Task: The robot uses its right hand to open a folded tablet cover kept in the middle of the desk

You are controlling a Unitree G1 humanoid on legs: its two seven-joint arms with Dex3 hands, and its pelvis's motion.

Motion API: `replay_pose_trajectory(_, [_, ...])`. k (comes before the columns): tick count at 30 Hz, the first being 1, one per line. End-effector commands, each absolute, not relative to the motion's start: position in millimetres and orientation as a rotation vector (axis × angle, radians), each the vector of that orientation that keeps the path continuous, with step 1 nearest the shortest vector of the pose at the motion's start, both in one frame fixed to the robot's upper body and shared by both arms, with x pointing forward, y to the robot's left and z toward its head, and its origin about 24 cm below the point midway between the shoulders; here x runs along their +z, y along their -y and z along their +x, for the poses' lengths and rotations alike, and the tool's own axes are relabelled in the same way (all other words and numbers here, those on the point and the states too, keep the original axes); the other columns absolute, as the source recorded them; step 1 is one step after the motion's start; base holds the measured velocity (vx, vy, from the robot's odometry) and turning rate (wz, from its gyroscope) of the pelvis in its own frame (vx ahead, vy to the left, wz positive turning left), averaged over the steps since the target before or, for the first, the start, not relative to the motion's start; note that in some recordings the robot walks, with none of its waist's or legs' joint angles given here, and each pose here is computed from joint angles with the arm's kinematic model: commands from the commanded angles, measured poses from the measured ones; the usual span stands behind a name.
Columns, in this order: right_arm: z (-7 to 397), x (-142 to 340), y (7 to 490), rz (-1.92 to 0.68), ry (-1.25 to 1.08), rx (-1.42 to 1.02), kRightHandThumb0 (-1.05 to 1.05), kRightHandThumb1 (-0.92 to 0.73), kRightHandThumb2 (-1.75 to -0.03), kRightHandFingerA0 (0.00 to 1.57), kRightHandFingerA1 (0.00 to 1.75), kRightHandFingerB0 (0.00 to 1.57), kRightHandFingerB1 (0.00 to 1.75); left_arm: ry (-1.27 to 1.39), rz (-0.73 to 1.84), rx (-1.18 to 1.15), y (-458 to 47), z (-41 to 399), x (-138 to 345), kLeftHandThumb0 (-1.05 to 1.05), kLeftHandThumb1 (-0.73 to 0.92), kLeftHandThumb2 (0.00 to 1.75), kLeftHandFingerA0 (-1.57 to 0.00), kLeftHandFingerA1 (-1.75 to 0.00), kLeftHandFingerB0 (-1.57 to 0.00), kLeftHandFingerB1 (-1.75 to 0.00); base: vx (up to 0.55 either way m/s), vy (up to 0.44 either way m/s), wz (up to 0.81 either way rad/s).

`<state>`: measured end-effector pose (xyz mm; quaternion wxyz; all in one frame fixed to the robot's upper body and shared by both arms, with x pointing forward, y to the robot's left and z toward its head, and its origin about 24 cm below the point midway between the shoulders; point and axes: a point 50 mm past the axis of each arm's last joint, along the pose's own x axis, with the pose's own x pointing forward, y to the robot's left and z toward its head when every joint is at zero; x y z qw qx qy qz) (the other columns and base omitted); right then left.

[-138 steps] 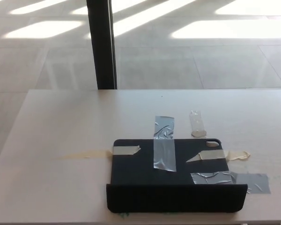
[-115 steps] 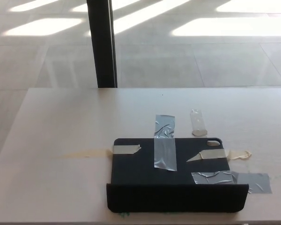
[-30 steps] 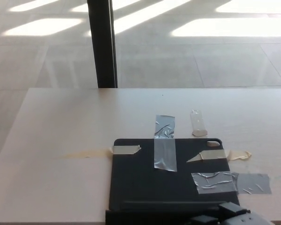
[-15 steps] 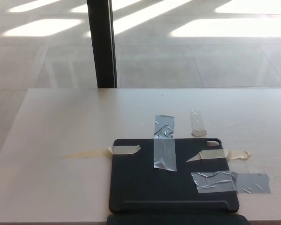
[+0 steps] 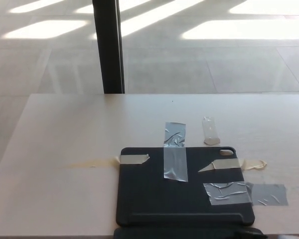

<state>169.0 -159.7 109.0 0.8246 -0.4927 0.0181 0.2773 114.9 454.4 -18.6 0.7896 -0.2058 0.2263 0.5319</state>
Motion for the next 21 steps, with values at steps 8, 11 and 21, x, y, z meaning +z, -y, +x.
replay_pose_trajectory(8, [221.3,138.1,145.5,-1.08,0.175,0.531,-0.62,-0.48,-0.56,0.43,0.45,0.38,0.37,-0.49,-0.458,1.151,-456.0,110.5,-18.5,-0.44,0.44,0.62,-0.82,-0.88,-0.69,-0.77,0.0,0.0,0.0])
replay_pose_trajectory(11, [223.9,109.4,139.9,-1.068,0.068,0.605,-0.56,-0.48,-0.54,0.42,0.46,0.39,0.36,-0.486,-0.464,1.156,-456.0,113.0,-17.7,-0.43,0.44,0.61,-0.83,-0.88,-0.73,-0.78,0.0,0.0,0.0])
replay_pose_trajectory(21, [231.3,40.3,141.1,-1.105,-0.137,0.724,-0.54,-0.49,-0.54,0.36,0.46,0.35,0.38,-0.471,-0.476,1.153,-454.6,119.7,-16.6,-0.42,0.45,0.61,-0.83,-0.87,-0.76,-0.8,0.0,0.0,0.0])
